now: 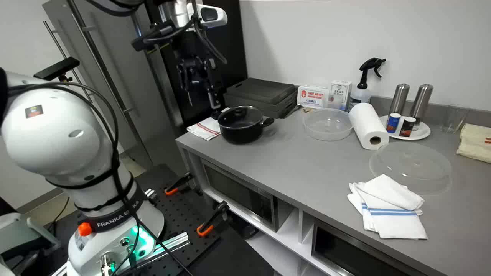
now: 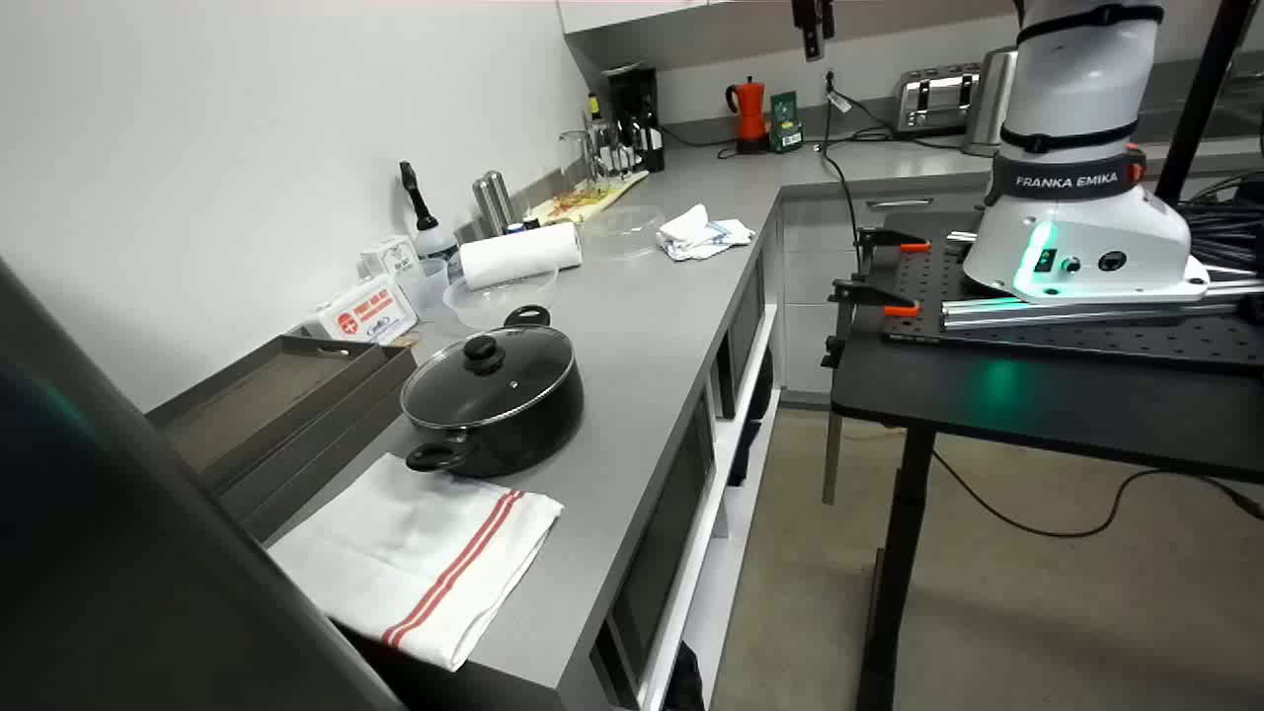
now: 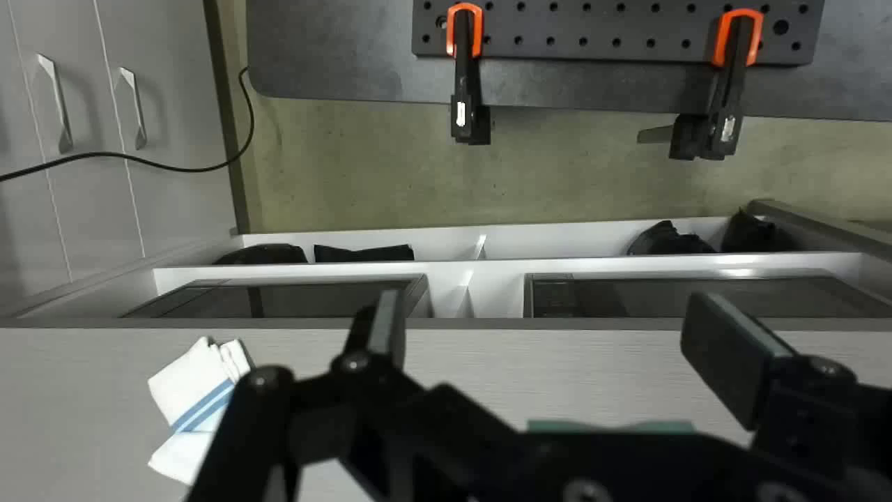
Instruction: Remove the lid from the pot
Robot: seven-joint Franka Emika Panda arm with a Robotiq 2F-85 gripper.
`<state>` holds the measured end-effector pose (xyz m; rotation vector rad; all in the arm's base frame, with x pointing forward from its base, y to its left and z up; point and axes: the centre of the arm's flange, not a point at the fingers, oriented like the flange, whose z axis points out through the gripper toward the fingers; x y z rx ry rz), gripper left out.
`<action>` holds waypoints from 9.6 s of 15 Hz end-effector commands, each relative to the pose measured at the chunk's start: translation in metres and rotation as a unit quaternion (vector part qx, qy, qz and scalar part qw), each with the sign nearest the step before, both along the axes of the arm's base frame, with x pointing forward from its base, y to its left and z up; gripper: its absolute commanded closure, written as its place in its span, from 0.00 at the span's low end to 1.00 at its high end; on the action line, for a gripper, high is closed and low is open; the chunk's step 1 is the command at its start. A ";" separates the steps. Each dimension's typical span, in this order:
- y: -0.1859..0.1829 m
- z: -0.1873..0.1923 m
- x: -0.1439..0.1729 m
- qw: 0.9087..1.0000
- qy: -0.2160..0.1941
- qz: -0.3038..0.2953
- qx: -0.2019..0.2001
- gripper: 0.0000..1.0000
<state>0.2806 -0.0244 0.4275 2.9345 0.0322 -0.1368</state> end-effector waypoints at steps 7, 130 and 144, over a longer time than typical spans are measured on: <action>0.000 -0.001 0.000 1.000 0.002 0.000 0.000 0.00; 0.309 -0.230 0.384 0.870 0.025 0.483 0.095 0.75; 0.242 -0.146 0.379 0.891 0.002 0.449 0.062 0.75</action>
